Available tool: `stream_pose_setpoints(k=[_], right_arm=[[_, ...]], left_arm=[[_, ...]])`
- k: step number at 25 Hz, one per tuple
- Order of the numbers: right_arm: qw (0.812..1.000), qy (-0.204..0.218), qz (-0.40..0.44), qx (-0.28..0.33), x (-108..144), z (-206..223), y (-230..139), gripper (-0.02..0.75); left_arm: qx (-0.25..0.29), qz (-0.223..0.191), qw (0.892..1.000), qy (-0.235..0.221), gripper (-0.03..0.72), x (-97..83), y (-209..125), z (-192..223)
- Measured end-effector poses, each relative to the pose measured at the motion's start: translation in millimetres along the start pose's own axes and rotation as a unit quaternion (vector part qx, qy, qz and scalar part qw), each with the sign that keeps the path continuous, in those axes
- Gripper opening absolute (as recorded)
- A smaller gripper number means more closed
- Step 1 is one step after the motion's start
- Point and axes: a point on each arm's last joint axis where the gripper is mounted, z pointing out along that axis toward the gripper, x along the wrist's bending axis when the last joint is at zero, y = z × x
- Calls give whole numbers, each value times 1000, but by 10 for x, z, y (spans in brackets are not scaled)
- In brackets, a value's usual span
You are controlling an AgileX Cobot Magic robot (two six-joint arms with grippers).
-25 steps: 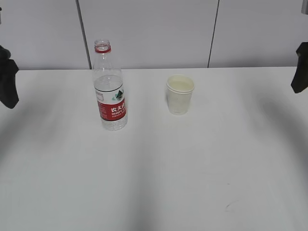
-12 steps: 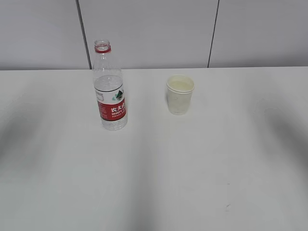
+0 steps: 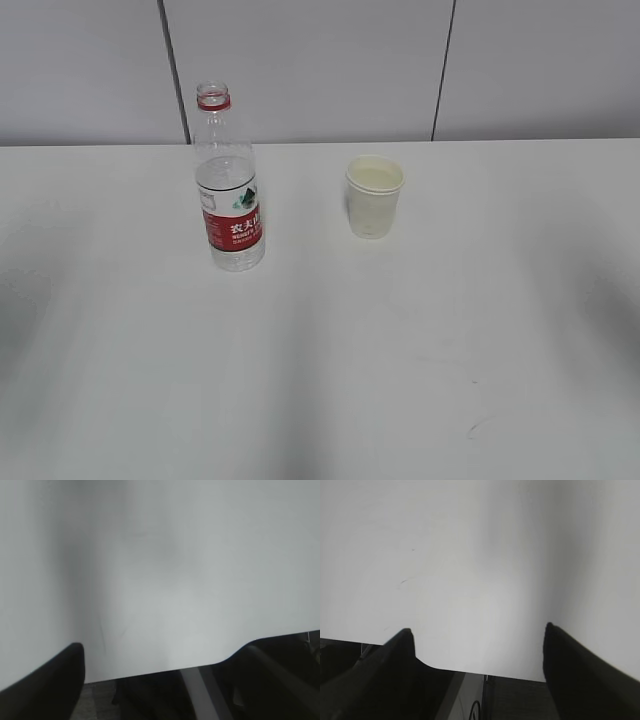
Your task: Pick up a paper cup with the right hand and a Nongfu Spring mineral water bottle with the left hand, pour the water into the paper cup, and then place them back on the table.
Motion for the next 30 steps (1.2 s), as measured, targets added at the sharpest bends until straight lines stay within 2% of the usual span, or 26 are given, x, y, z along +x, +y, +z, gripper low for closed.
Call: stream_pose_setpoints(k=[8,14,22,30], right_arm=[[998,-3,-9,-65,106,-283,-492,588],[994,-8,-16,-106,164,-366,-893,588],[989,-11,-23,-148,214,-332,-1359,588],[989,3,-17,-145,221,-10,-1663,588]], left_arm=[[-53,-11,998,-32,571,-60,-541,-129],[-116,-11,993,-33,571,-63,-921,-232],[-222,-9,974,-33,571,-62,-1311,-428],[-285,-8,958,-26,571,-50,-1580,-513]])
